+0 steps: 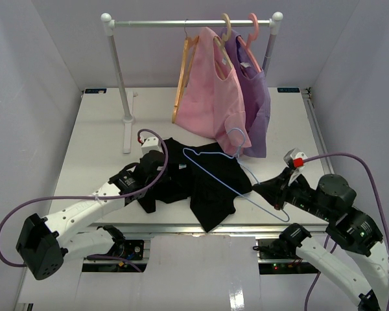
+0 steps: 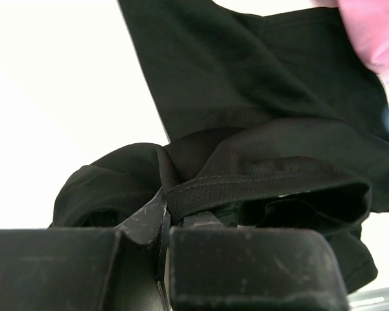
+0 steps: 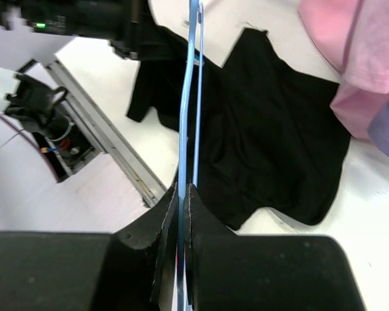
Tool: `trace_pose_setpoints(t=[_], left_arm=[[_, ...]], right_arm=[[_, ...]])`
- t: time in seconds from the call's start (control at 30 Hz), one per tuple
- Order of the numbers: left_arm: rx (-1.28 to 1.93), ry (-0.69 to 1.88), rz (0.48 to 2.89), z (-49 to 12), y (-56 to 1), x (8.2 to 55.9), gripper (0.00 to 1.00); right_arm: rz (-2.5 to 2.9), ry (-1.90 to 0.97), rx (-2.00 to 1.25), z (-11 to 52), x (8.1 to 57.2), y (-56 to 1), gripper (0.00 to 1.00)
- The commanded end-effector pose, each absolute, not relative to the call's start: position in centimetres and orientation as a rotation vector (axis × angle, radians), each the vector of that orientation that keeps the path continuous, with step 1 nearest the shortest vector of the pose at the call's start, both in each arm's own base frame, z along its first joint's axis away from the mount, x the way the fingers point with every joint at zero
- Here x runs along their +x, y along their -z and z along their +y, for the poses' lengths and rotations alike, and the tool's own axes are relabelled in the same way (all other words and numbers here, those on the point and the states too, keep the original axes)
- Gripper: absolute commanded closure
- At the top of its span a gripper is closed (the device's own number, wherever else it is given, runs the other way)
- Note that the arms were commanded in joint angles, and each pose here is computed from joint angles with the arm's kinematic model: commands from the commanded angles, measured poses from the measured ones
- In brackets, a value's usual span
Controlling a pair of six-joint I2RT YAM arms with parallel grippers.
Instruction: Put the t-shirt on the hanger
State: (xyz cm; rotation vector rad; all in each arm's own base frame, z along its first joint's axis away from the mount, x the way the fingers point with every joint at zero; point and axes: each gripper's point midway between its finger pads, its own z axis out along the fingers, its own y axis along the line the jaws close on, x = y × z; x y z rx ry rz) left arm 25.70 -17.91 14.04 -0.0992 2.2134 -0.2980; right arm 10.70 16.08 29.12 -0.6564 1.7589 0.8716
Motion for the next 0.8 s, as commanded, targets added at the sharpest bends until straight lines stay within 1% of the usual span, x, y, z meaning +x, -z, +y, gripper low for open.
trace_pose_setpoints(t=[0.0, 0.1, 0.23, 0.37, 0.47, 0.77], left_arm=[[-0.103, 0.317, 2.186, -18.6, -15.7, 26.9, 1.0], [-0.106, 0.323, 2.177, -18.8, -16.3, 27.3, 1.0], [-0.093, 0.373, 2.166, -19.3, -17.4, 27.0, 1.0], [-0.085, 0.42, 2.145, -19.4, -18.8, 26.6, 1.0], [-0.071, 0.44, 2.135, -19.5, -19.5, 26.4, 1.0], [-0.002, 0.493, 2.148, -20.5, -20.0, 25.8, 1.0]], right_arm=[[1.676, -0.955, -0.718, 15.7, 7.9, -31.0, 0.92], [1.688, -0.928, -0.723, 15.0, 7.6, -31.0, 0.92], [1.708, -0.957, -0.771, 15.7, 7.4, -30.0, 0.92], [1.727, -0.97, -0.774, 16.7, 8.3, -28.9, 0.92], [1.692, -1.04, -0.803, 18.2, 8.4, -29.0, 0.92], [1.711, -1.045, -0.774, 20.1, 10.9, -28.0, 0.92]])
